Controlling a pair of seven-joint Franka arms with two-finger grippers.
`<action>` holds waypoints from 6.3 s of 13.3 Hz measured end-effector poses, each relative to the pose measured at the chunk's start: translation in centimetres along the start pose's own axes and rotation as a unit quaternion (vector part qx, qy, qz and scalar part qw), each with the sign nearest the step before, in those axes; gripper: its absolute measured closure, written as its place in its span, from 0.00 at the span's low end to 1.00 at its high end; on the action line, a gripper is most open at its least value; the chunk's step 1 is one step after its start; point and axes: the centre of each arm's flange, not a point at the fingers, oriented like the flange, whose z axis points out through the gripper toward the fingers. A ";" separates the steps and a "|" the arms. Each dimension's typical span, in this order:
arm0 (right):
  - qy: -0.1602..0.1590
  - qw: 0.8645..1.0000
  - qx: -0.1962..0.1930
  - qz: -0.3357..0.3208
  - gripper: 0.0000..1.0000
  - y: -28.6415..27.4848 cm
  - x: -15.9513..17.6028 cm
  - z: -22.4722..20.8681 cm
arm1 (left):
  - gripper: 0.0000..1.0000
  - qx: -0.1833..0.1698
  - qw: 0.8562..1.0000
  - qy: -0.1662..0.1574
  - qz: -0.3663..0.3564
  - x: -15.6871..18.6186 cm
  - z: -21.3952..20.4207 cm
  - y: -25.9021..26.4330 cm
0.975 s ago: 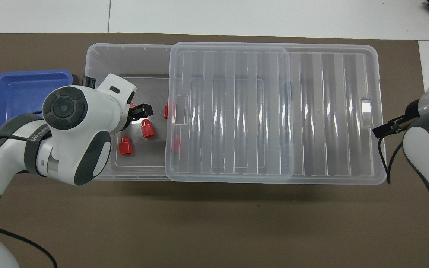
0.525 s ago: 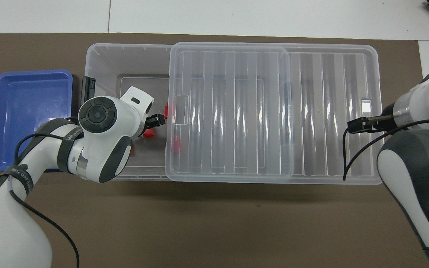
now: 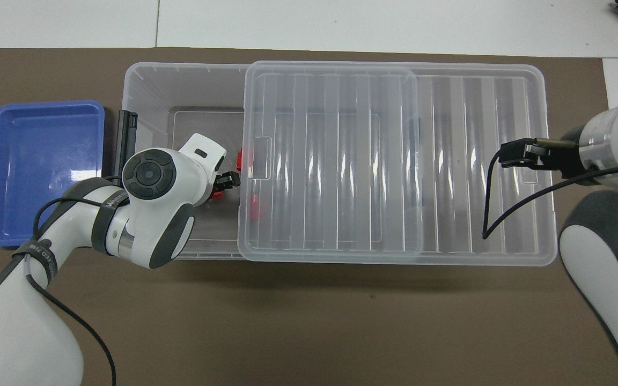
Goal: Place red block in blue tray from box
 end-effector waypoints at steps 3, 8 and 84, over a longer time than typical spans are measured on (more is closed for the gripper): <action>-0.008 1.000 0.009 0.028 0.00 1.2 0.8 -3.4 | 0.08 0.000 1.000 -0.002 0.004 -0.4 1.4 0.3; -0.038 0.999 0.000 0.033 0.00 1.7 1.4 -4.2 | 0.48 0.000 1.000 -0.003 0.005 -0.5 1.6 0.4; -0.070 0.986 0.029 -0.150 0.99 -7.4 -0.1 12.5 | 0.33 0.027 0.999 0.004 0.031 12.4 -3.7 -31.6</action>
